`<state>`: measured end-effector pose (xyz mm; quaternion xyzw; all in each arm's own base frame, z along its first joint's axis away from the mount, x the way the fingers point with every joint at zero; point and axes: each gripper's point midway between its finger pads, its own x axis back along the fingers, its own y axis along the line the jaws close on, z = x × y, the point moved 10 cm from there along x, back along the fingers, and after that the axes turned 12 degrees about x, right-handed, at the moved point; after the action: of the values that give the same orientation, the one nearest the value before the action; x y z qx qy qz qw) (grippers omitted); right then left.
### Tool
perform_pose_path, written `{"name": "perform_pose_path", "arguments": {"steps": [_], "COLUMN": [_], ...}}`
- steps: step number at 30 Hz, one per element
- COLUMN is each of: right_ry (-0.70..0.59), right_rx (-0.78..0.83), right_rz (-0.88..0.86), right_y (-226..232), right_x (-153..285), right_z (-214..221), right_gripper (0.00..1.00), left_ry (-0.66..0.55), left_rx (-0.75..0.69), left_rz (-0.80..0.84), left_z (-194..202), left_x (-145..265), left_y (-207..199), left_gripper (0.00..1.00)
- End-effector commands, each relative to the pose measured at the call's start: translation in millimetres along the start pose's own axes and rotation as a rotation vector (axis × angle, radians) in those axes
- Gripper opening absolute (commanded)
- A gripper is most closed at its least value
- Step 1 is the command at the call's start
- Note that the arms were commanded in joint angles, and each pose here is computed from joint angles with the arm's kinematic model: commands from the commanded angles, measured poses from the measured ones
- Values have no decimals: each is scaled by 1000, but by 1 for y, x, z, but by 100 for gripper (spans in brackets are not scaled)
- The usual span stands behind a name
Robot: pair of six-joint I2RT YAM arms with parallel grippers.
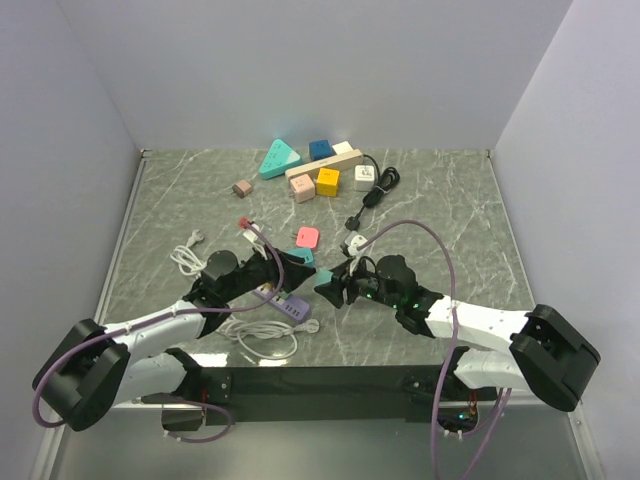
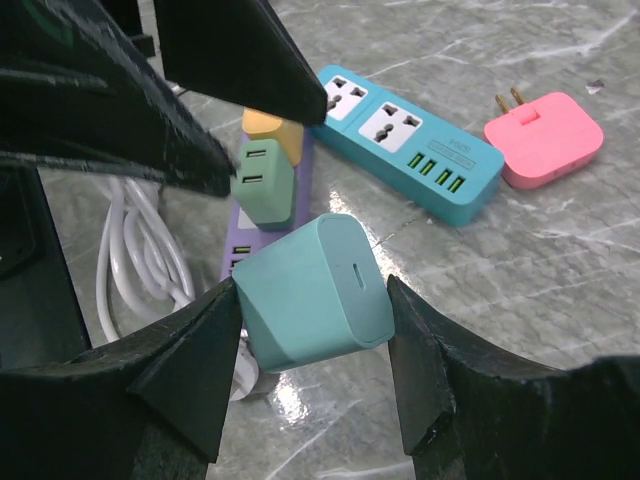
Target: Insert the plug
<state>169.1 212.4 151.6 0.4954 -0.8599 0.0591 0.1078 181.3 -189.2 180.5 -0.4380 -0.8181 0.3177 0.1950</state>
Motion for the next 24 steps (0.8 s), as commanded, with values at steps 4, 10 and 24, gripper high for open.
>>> {"name": "perform_pose_path", "arguments": {"steps": [4,10,24], "right_ry": [-93,-123,-151], "right_rx": [54,59,66], "right_rz": [-24,-30,-56], "right_y": [5,6,11], "right_x": [1,5,7], "right_z": [-19,-24,-29], "right_gripper": [14,13,10], "left_ry": [18,45,110], "left_rx": [4,20,45], "left_rz": [84,105,215], "left_z": [3,9,22], "left_x": [-5,-8,-14], "left_y": [-10,-10,-17], "left_gripper": [61,61,44]}}
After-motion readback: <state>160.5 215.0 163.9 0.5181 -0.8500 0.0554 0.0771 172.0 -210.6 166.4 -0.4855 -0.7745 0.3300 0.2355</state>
